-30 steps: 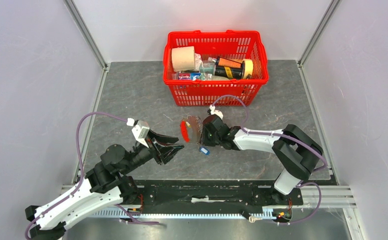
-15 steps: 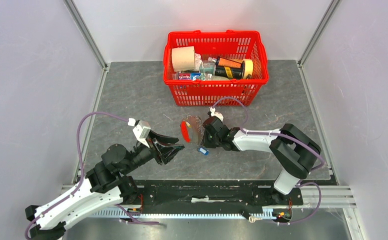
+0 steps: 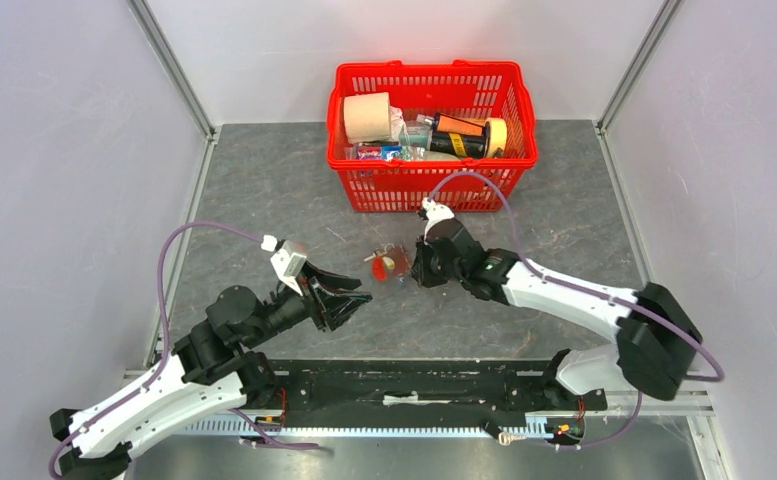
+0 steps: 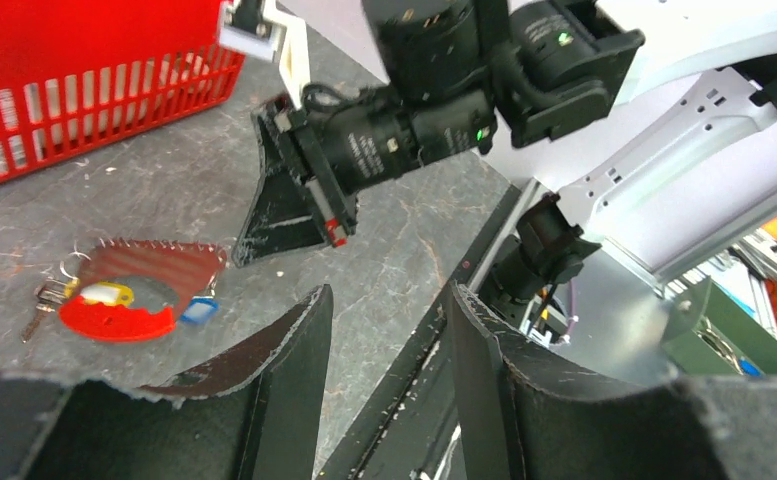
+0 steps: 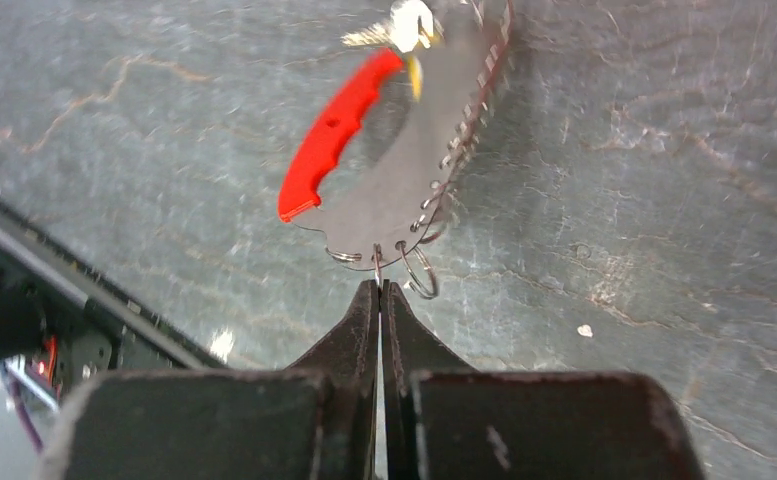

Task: Put the keys on the keyring

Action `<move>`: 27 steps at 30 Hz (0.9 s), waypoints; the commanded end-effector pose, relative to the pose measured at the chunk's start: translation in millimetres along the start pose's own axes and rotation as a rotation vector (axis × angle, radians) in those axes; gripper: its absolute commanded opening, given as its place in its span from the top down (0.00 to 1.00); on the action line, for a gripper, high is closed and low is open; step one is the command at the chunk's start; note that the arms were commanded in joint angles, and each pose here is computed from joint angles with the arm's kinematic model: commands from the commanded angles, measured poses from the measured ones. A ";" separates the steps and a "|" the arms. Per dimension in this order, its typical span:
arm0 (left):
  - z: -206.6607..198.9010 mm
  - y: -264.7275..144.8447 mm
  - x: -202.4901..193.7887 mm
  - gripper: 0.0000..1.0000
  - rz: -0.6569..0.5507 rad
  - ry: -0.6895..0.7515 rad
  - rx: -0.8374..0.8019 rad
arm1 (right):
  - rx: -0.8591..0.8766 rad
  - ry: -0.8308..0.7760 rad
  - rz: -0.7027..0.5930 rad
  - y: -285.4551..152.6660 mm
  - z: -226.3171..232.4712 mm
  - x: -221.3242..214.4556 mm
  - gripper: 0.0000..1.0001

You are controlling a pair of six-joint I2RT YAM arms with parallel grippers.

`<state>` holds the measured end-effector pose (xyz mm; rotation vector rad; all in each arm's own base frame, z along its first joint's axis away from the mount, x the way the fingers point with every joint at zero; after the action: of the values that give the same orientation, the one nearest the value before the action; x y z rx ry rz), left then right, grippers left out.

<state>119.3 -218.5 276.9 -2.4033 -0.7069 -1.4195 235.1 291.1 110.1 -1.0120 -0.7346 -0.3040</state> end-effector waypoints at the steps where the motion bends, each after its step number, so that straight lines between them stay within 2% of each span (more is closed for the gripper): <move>1: -29.6 -2.4 21.0 0.47 -0.025 -0.043 -0.112 | 0.162 -0.227 -0.037 -51.3 27.7 30.0 1.00; 6: -53.4 -3.7 25.9 0.47 0.016 -0.060 -0.217 | 0.345 -0.390 0.016 -110.7 57.3 39.6 1.00; 14: -87.5 -14.1 34.7 0.47 0.043 -0.053 -0.391 | 0.658 -0.535 0.171 -192.8 95.9 22.1 1.00; 22: -100.4 -11.8 43.9 0.47 0.028 -0.084 -0.449 | 0.761 -0.640 0.203 -225.0 111.5 18.7 1.00; 27: -101.6 -2.3 37.4 0.47 0.065 -0.091 -0.462 | 0.817 -0.662 0.211 -234.3 124.3 26.5 1.00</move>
<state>64.6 -248.1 334.0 -2.7447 -0.3615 -1.5542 84.8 275.1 298.3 -0.4713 -1.1568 0.4752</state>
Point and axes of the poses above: each gripper's point midway between its finger pads, its own y axis out along the fingers, its own z axis along the line the jaws close on, x = y × z, the point moved 1 cm from there along -y, back along the fingers, and after that the axes turned 5 degrees about -y, right-handed, at the moved point
